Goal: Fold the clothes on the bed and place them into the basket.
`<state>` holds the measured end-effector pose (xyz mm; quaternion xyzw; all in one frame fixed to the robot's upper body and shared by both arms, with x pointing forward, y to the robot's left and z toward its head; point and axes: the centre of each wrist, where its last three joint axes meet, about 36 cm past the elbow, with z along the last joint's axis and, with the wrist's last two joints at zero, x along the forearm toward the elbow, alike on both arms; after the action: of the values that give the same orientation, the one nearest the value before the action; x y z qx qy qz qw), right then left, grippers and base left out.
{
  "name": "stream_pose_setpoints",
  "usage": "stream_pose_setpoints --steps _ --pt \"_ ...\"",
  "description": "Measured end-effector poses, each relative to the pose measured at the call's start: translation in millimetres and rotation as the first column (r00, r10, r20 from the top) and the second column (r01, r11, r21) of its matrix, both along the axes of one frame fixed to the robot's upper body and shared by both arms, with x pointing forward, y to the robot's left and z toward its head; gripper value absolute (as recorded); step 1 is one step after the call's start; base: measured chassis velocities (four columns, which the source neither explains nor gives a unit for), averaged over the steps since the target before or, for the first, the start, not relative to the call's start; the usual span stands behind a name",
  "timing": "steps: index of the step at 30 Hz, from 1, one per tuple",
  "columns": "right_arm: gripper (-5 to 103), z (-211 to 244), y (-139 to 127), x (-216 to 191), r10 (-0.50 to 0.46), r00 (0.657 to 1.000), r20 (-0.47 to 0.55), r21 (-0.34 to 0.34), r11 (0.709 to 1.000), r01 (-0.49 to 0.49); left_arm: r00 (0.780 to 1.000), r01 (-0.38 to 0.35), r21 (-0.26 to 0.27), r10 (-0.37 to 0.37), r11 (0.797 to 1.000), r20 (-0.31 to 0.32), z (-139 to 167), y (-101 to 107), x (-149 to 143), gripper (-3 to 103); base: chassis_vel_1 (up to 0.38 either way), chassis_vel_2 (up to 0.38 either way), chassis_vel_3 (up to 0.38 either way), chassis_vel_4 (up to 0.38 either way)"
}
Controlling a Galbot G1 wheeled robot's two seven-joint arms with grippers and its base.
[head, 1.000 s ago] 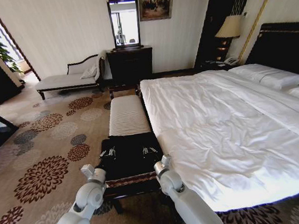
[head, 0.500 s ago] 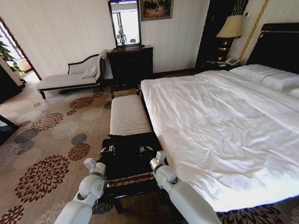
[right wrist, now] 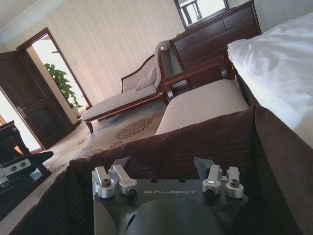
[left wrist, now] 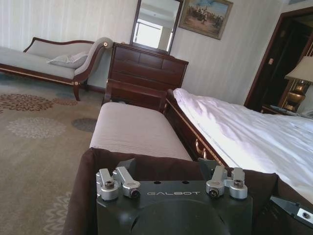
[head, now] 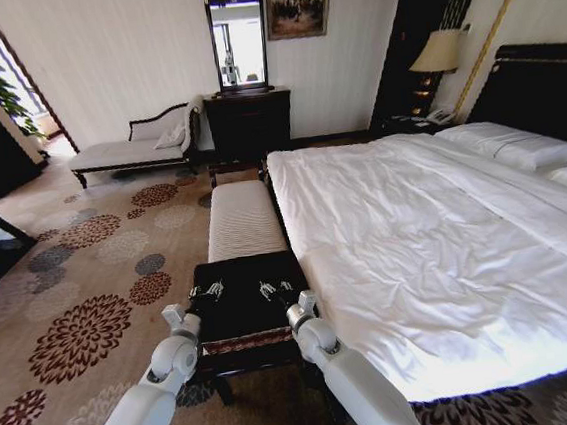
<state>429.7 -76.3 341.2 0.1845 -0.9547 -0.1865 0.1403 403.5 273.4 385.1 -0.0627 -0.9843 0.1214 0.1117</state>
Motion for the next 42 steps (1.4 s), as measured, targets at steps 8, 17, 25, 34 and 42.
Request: stream_pose_setpoints --steps 8,17,25,34,42 --pt "99 7 -4 -3 -0.008 1.0 0.017 0.002 1.0 0.008 0.999 -0.028 0.027 0.027 0.999 0.045 6 -2 -7 98 0.0 0.0 0.0 0.0" --pt "100 20 -39 -9 -0.068 0.984 0.165 -0.086 0.993 0.083 0.962 -0.153 0.195 0.1 0.969 0.255 20 16 -28 100 0.0 0.0 0.0 0.0" --pt "100 22 -93 -41 -0.156 0.948 0.277 -0.172 0.963 0.208 0.94 -0.24 0.241 0.162 0.94 0.3 25 36 -78 100 0.0 0.0 0.0 0.0" --pt "100 21 -145 -85 -0.232 0.927 0.295 -0.217 0.928 0.301 0.915 -0.321 0.214 0.244 0.922 0.32 37 43 -118 100 0.0 0.0 0.0 0.0" --pt "100 24 -186 -105 -0.262 0.892 0.367 -0.307 0.872 0.382 0.926 -0.314 0.24 0.241 0.919 0.29 24 46 -154 100 0.0 0.0 0.0 0.0"
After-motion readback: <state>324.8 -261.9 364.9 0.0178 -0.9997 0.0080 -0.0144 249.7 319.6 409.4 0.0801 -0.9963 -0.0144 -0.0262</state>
